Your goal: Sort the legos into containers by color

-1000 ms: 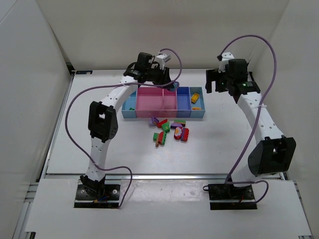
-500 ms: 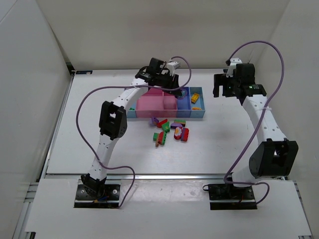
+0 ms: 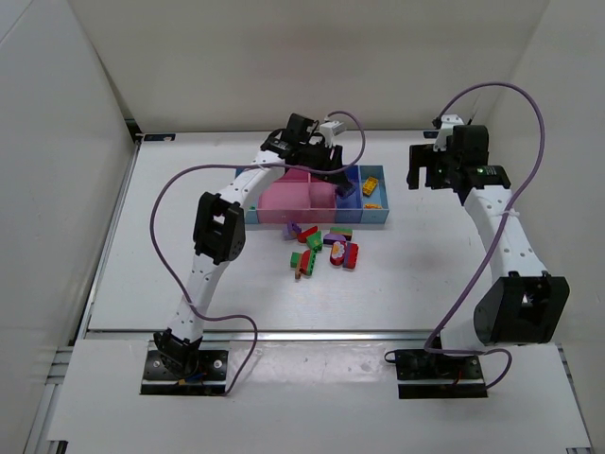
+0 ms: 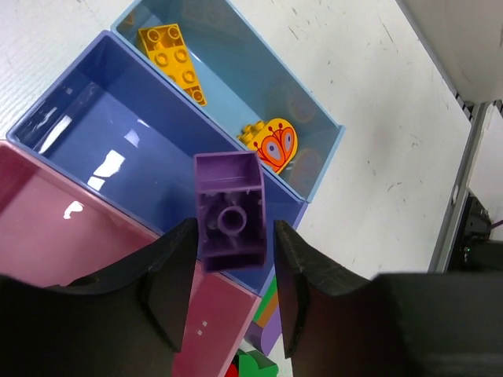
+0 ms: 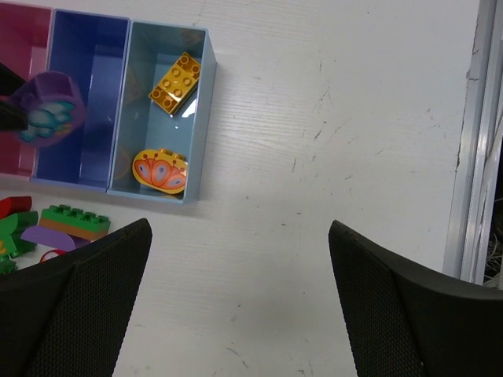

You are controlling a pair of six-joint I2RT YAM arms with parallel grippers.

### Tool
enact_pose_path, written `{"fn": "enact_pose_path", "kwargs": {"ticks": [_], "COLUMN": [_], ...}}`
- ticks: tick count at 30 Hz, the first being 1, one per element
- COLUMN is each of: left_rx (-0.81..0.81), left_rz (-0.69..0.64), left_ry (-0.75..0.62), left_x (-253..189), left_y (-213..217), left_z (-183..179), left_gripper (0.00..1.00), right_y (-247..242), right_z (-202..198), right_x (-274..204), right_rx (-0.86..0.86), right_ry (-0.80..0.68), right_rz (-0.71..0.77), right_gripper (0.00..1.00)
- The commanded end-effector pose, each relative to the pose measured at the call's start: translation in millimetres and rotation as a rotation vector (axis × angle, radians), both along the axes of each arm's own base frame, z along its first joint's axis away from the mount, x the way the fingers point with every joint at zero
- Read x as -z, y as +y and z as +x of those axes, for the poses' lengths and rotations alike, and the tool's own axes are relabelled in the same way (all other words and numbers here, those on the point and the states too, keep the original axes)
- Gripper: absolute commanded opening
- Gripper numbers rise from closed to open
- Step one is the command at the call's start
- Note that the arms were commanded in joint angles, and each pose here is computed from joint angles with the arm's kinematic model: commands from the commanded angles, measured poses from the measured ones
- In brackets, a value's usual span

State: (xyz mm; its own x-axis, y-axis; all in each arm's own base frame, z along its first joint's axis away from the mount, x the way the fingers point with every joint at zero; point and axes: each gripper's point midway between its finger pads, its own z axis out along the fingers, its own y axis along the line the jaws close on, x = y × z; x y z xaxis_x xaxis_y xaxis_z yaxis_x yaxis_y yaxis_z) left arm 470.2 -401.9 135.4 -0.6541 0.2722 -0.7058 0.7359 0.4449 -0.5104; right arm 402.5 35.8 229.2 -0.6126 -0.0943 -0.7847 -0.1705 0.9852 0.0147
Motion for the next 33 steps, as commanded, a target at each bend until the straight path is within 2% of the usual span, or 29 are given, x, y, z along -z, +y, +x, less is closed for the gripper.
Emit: {"fn": "enact_pose_path", "kwargs": {"ticks": [1,6,9,11,12,13,14,15,16,17,18,21,24,26,31,33], "left_rx": [0.049,0.06,0.065,0.038,0.002,-0.053,-0.074,-0.104,-0.133,-0.164,-0.179,-0.24,-0.251,-0.195,0.036,0.113], "left_rz": [-0.057,-0.068,-0.092,-0.15,-0.187,-0.245,-0.262,-0.274,-0.266,-0.267,-0.261,-0.227,-0.164,-0.09,0.067,0.104], "left_ry": [-0.043,-0.077,-0.09,-0.134,-0.112,-0.157,-0.205,-0.223,-0.246,-0.282,-0.312,-0.31,-0.251,-0.273,-0.408,-0.406], "left_x": [-31,-40,-50,-77,-90,-117,-133,-146,-155,-172,-182,-189,-176,-162,-125,-108], "left_y": [-11,-12,-12,-7,-4,8,15,24,32,48,57,94,124,136,141,140], "left_z": [-6,-6,-5,3,5,16,21,25,29,33,34,33,16,-2,-79,-106], "left_gripper": [0.55,0.67,0.68,0.66,0.66,0.66,0.67,0.67,0.67,0.68,0.68,0.69,0.67,0.63,0.63,0.62], "right_y": [1,3,8,23,28,40,50,57,66,84,89,111,123,128,132,135], "right_z": [-10,-12,-13,-19,-24,-36,-43,-52,-65,-86,-95,-131,-132,-128,-108,-105], "right_x": [-5,-1,0,-4,1,6,7,6,-2,5,7,20,34,38,51,58], "right_rx": [-0.02,-0.031,-0.071,-0.168,-0.241,-0.365,-0.413,-0.523,-0.61,-0.742,-0.841,-1.063,-1.108,-1.103,-1.069,-1.068], "right_ry": [-0.009,-0.005,-0.004,-0.019,-0.021,-0.039,-0.041,-0.081,-0.131,-0.127,-0.163,-0.136,-0.088,-0.071,-0.055,-0.046], "right_rz": [0.004,0.011,0.018,0.049,0.029,0.037,0.077,0.047,0.047,0.107,0.07,0.083,0.107,0.113,0.046,0.025], "right_gripper": [0.96,0.96,0.94,0.91,0.9,0.88,0.87,0.87,0.87,0.87,0.86,0.87,0.87,0.87,0.85,0.85]}}
